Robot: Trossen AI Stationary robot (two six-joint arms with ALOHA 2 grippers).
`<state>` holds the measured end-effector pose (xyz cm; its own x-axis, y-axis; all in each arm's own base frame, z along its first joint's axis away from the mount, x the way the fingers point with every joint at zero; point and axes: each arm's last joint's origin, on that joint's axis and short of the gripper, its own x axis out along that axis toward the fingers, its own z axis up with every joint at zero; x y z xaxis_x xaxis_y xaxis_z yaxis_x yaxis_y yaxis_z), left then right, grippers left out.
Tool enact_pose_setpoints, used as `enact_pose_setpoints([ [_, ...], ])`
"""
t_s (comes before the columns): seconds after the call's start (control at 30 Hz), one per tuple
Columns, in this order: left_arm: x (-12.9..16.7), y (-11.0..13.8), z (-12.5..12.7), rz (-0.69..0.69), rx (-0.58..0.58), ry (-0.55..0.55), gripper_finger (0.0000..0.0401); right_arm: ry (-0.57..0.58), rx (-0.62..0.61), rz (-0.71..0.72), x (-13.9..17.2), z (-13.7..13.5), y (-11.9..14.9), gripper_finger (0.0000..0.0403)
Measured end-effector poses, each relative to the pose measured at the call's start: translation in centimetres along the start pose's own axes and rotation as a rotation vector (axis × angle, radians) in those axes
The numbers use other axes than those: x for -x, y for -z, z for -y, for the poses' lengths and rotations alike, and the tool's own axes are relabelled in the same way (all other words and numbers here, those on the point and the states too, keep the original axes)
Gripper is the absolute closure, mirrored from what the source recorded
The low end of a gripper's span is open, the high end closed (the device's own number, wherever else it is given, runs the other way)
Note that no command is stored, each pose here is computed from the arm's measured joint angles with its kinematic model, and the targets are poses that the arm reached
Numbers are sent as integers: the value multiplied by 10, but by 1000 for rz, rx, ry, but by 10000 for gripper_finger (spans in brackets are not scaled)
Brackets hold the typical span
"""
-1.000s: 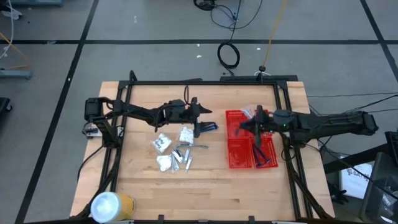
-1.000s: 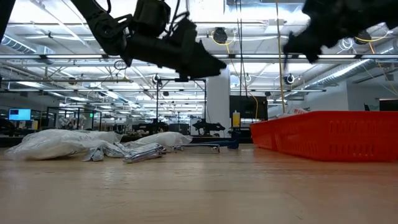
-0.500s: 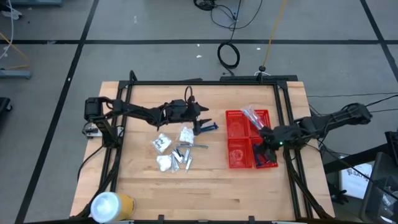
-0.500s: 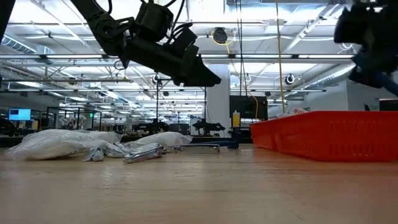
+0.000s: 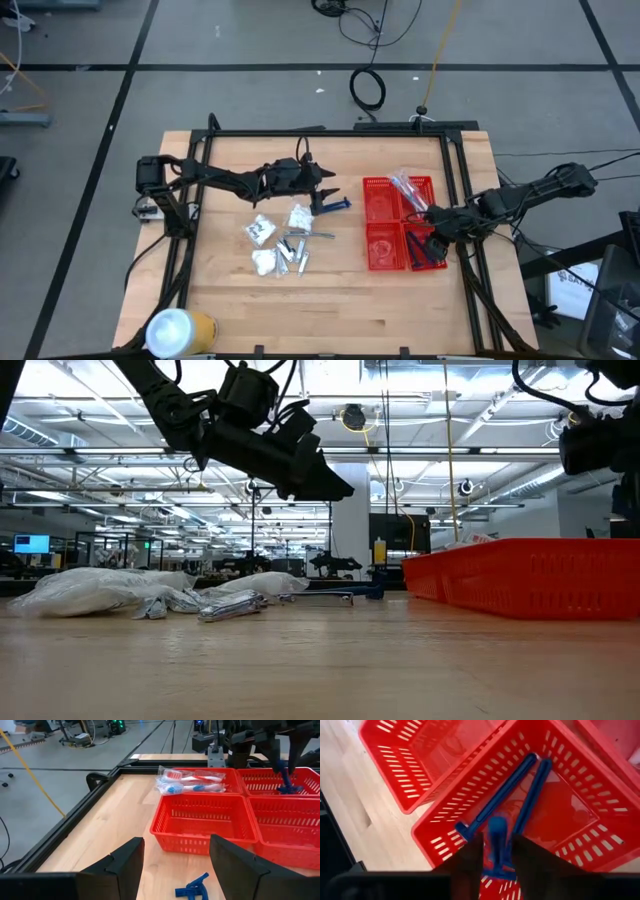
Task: Pick & Place Travel size toiletries
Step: Put the razor into the bottom right red bin
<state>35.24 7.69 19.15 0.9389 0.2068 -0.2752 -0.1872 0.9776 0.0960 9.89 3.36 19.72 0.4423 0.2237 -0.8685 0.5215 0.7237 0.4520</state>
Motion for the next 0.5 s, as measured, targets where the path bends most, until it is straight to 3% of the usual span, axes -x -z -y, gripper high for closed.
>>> enact_pose_setpoints([
  [0.23,0,0,0,-1,0,0,183,1,1,8,0,0,0,241],
  [0.5,0,5,0,-55,5,5,187,-97,135,142,1,-12,-10,230],
])
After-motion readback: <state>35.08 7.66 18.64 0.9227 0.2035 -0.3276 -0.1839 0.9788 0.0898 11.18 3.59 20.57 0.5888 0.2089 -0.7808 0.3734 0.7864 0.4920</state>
